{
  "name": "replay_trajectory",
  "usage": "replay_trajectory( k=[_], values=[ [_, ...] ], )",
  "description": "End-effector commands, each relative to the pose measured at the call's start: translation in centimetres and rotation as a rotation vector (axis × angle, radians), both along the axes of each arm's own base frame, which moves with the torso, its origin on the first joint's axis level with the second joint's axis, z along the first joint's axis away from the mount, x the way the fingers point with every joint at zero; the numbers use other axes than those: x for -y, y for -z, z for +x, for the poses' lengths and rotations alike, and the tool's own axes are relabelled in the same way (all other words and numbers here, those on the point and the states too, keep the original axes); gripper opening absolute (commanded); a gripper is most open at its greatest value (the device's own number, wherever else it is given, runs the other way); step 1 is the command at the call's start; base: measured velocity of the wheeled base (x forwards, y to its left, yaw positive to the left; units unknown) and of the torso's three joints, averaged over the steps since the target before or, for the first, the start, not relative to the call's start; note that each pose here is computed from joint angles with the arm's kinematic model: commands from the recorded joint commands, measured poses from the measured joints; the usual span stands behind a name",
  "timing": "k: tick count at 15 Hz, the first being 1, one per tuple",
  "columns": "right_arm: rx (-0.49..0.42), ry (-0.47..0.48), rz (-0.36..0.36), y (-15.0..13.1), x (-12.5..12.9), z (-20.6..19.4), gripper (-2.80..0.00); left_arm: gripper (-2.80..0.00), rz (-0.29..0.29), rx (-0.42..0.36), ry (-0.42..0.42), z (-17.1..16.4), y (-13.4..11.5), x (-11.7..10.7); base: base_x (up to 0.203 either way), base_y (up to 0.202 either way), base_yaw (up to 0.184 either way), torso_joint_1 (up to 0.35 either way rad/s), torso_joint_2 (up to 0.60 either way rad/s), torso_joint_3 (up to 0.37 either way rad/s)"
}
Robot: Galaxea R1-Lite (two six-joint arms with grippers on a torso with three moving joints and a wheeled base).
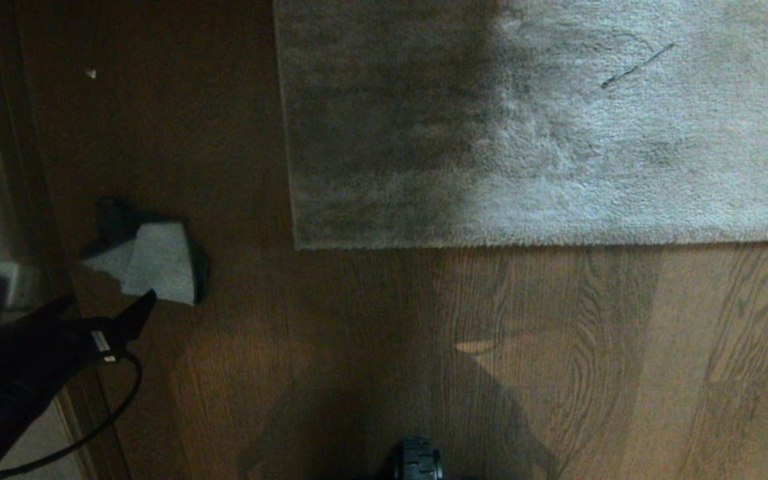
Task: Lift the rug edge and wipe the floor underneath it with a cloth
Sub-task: Put down the rag
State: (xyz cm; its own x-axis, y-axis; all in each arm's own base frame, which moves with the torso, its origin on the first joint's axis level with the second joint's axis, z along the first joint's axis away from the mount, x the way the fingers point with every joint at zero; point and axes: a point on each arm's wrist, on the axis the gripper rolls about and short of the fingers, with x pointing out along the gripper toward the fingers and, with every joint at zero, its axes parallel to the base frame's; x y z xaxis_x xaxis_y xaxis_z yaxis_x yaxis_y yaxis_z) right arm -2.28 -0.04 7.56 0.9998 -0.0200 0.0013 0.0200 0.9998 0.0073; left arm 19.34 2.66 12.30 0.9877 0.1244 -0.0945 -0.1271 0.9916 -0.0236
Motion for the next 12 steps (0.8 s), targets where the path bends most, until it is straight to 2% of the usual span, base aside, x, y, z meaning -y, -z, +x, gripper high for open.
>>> replay_trajectory(
  k=[1, 7, 12],
  values=[
    [0.000, 0.000, 0.000, 0.0, 0.0, 0.0, -2.80, 0.00, 0.002, 0.018, -0.004, -0.8, -0.3, 0.1, 0.000, 0.000, 0.000, 0.000, 0.00, 0.000],
    [0.000, 0.000, -0.001, 0.0, 0.0, 0.0, -2.80, 0.00, 0.001, -0.002, -0.009, -2.7, 0.2, 0.3, 0.000, 0.000, 0.000, 0.000, 0.00, 0.000],
    [0.000, 0.000, -0.001, 0.0, 0.0, 0.0, -2.80, 0.00, 0.010, 0.037, -0.006, -3.4, -0.5, 0.4, 0.000, 0.000, 0.000, 0.000, 0.00, 0.000]
  ],
)
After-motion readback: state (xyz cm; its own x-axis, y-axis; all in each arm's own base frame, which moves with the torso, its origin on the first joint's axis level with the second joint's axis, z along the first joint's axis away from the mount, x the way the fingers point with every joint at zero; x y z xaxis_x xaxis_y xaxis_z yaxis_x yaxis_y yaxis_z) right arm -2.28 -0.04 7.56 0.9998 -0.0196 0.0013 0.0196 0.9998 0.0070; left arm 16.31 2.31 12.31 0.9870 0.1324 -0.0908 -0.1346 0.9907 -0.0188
